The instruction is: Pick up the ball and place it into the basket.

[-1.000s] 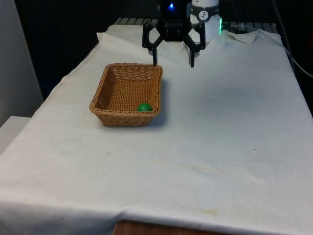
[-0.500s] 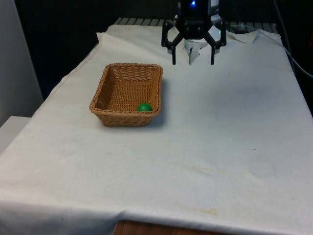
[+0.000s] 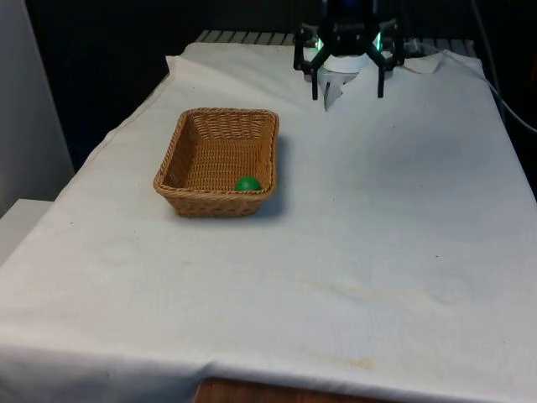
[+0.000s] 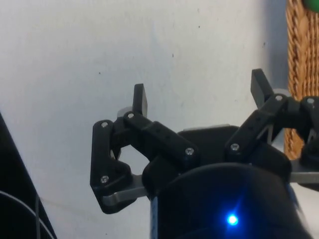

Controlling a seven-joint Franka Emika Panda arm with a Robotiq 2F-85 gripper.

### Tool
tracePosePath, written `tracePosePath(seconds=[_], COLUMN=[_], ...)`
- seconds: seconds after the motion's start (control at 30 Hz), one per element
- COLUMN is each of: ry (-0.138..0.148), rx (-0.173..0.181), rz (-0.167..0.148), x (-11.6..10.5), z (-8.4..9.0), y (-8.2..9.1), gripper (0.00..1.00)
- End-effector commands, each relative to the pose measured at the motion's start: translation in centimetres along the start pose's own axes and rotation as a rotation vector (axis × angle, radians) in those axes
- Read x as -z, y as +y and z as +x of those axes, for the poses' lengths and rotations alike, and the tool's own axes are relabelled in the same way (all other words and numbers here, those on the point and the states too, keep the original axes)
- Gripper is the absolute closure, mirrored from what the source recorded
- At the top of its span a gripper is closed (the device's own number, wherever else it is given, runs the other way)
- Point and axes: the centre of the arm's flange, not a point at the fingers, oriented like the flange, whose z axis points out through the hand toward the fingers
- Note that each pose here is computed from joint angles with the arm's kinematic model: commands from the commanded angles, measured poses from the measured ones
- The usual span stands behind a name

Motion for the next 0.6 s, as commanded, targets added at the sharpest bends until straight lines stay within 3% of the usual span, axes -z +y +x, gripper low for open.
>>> tracePosePath(seconds=[0.0, 0.27, 0.57], ry=[-0.001, -0.006, -0.011], rx=[0.001, 0.006, 0.023], rz=[0.003, 0.018, 0.034], x=[0.1, 0.8, 0.8], z=[-0.2, -2.4, -3.0], y=[0.0, -0.9, -1.5], gripper=[0.0, 0.0, 0.0])
